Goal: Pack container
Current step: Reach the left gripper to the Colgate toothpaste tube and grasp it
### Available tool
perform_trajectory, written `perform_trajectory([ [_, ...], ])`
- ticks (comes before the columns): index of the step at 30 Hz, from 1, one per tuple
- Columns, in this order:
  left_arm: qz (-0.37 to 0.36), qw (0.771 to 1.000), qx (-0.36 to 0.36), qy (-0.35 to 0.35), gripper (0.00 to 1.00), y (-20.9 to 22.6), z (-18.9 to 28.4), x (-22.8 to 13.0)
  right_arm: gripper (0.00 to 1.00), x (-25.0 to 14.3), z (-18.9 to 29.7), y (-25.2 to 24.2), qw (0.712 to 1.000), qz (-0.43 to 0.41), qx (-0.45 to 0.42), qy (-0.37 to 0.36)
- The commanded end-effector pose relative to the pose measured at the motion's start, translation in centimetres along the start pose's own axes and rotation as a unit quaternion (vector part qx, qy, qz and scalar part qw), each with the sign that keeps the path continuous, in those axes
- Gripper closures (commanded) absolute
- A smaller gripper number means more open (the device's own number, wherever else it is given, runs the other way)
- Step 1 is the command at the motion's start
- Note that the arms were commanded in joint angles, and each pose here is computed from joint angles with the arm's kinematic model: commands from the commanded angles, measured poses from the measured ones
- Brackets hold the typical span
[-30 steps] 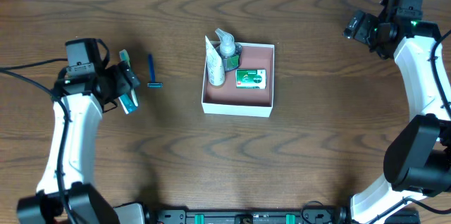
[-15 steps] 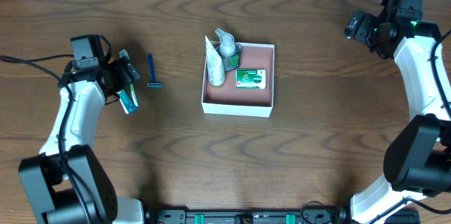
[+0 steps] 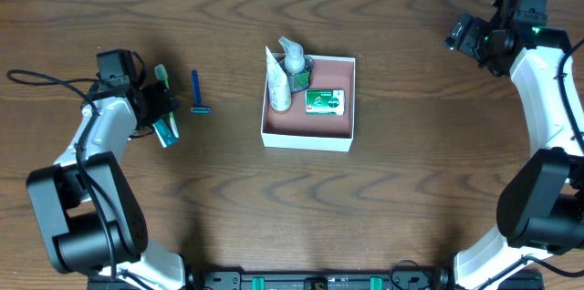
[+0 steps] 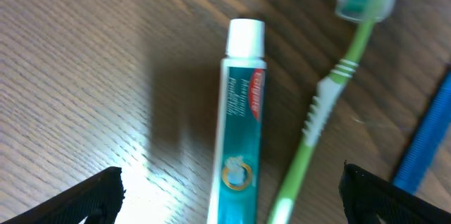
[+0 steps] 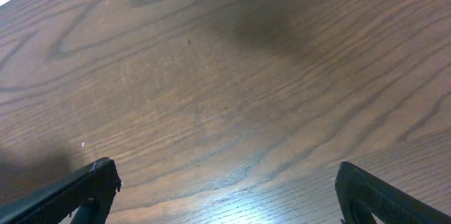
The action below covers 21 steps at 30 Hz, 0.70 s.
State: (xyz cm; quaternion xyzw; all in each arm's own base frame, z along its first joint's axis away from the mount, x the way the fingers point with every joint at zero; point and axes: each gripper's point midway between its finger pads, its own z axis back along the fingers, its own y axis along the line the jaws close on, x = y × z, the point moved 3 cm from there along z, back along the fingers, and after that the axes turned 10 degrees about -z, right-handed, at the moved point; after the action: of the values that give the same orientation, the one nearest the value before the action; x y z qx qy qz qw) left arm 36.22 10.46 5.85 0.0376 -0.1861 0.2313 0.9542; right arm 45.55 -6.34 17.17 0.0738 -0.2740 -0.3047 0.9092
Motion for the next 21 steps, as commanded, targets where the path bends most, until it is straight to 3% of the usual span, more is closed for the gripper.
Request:
perform_trajectory([
  [1, 0.011, 1.0, 0.019, 0.002, 0.02, 1.1, -0.8, 0.1, 0.01, 0.3, -0.1, 0.2, 1.0, -0.006, -0.002, -0.003],
  [9, 0.008, 1.0, 0.022, 0.018, 0.0, 1.0, -2.2, -0.5, 0.01, 0.2, -0.1, 0.2, 1.0, -0.006, -0.002, -0.003],
  [16, 0.007, 0.999, 0.026, 0.039, 0.09, 1.1, -3.5, -1.4, 0.01, 0.2, -0.1, 0.2, 1.0, -0.006, -0.002, -0.003],
  [18, 0.006, 0.999, 0.026, 0.041, 0.18, 1.1, -3.5, -1.5, 0.01, 0.2, -0.1, 0.2, 1.0, -0.006, -0.002, -0.003],
  [21, 0.006, 0.998, 0.029, 0.053, 0.43, 1.2, -3.4, -2.0, 0.01, 0.2, -0.1, 0.2, 1.0, -0.006, -0.002, -0.003],
])
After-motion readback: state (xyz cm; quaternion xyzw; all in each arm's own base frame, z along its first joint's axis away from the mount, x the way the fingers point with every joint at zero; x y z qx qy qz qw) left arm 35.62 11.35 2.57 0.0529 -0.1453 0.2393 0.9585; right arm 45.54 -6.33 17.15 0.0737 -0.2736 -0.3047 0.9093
